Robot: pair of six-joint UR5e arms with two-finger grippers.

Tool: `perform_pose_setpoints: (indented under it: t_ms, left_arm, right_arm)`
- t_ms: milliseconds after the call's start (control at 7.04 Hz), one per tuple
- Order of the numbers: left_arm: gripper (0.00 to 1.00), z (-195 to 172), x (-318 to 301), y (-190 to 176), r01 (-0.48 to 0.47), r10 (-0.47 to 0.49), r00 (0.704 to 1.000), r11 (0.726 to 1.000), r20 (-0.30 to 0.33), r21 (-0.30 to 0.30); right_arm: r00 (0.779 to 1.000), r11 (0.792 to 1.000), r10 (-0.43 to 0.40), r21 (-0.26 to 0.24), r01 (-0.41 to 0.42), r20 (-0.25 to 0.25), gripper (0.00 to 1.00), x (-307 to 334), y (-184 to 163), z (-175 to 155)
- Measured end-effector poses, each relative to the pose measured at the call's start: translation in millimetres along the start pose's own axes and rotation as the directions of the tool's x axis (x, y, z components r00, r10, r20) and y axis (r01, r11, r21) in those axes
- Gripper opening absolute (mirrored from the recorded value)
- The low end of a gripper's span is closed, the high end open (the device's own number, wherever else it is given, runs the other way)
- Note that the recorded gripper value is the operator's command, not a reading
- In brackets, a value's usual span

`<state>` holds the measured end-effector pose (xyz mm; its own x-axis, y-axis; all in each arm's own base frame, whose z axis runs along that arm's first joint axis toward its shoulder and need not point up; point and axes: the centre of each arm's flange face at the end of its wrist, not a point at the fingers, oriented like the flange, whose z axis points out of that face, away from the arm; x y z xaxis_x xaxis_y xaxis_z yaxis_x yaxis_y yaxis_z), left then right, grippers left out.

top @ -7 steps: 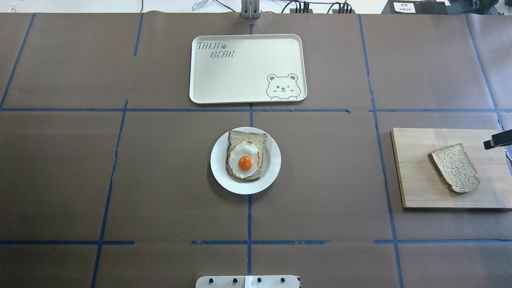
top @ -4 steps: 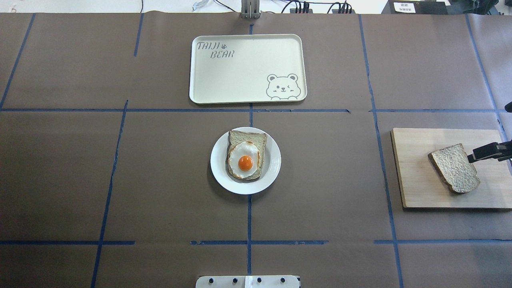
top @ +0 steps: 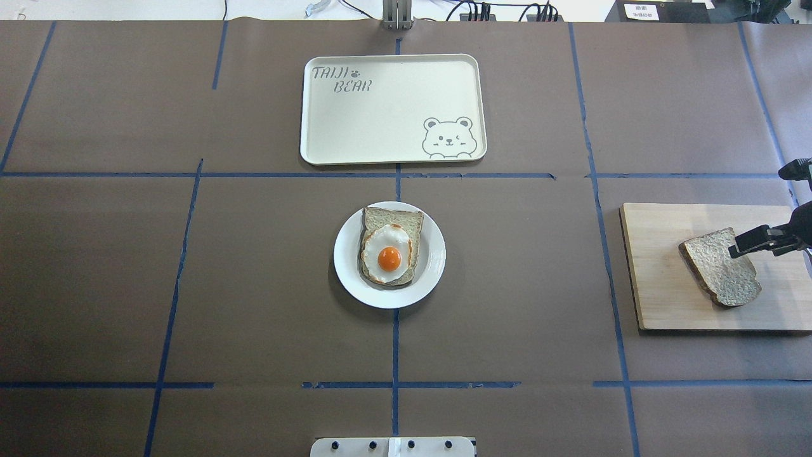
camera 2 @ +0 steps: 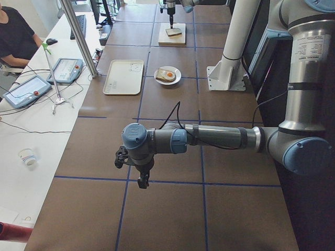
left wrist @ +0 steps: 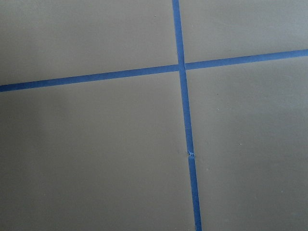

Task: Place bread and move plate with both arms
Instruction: 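Lower the right gripper onto the bread slice on the wooden board and grasp it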

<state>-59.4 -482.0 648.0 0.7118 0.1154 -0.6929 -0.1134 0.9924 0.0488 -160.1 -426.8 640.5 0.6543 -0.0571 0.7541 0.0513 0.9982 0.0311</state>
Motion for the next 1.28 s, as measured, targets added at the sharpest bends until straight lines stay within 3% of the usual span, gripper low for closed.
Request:
perform_pose_setpoints:
  t_ms: [994,1136,1278]
  left_arm:
    - [1.00,1.6,-1.2,2.8,0.003,-0.003,1.000,1.000,0.000,-0.003]
    - [1.00,1.4,-0.9,2.7,0.003,-0.003,1.000,1.000,0.000,-0.003]
    - [1.00,1.0,-0.6,2.5,0.002,-0.002,1.000,1.000,-0.001,-0.002]
  right_arm:
    - [1.000,0.999,-0.011,-0.031,0.011,0.001,0.70,-0.7,5.1,11.6]
    - [1.000,0.999,-0.012,-0.035,0.012,0.000,0.67,-1.2,5.7,13.3]
    - [1.000,0.999,-0.013,-0.037,0.013,-0.001,0.56,-0.9,5.7,14.4]
